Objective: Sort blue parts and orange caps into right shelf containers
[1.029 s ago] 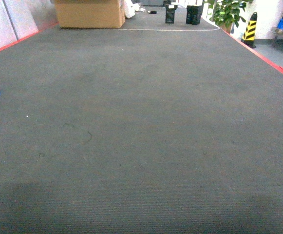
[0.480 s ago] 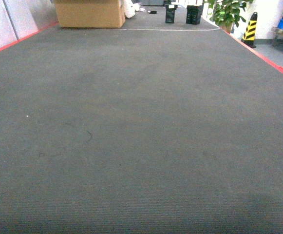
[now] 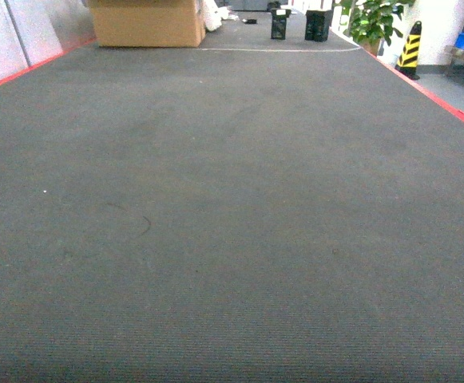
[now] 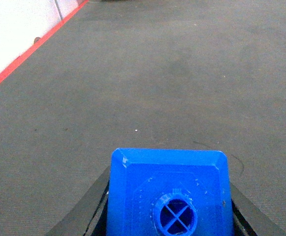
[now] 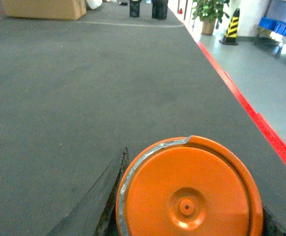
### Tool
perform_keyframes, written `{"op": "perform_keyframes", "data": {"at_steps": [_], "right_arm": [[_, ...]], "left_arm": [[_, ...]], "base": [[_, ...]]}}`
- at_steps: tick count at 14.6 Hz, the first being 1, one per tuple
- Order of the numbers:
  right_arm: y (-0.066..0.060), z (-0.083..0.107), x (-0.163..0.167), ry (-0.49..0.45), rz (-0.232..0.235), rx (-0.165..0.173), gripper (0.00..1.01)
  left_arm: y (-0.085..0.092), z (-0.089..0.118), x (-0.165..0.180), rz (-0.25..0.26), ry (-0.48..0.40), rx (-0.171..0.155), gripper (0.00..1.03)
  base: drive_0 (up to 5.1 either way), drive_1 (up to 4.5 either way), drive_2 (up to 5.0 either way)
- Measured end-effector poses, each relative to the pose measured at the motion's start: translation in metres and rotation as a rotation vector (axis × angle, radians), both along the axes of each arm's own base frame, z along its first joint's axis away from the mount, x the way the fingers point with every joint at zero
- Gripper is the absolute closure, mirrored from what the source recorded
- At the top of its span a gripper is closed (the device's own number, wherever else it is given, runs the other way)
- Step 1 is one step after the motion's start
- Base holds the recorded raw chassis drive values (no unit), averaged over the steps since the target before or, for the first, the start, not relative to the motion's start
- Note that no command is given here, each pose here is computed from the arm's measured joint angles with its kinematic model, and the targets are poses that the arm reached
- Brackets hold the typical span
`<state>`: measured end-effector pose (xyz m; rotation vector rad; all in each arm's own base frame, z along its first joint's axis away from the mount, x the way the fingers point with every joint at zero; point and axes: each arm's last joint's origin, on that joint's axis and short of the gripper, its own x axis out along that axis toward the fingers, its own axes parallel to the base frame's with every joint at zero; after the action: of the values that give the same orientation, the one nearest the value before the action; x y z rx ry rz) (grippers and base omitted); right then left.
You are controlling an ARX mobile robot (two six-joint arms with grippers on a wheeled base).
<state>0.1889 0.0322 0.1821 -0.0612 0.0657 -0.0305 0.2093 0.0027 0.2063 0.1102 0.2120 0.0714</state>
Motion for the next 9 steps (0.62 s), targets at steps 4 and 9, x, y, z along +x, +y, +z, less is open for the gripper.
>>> {"op": "perform_keyframes", "data": {"at_steps": [4, 9], "right_arm": [[-0.0003, 0.0021, 0.0, -0.011, -0.006, -0.006, 0.57], [-0.0002, 0.002, 0.0002, -0.01, -0.004, -0.009, 0.57]], "left_arm": [[-0.0001, 0.0, 0.0, -0.001, 0.0, 0.003, 0.58], [0.0003, -0.0006, 0.0002, 0.004, 0.004, 0.004, 0.58]], "base": [[0.0, 0.0, 0.0], [0.0, 0.0, 0.0]]}}
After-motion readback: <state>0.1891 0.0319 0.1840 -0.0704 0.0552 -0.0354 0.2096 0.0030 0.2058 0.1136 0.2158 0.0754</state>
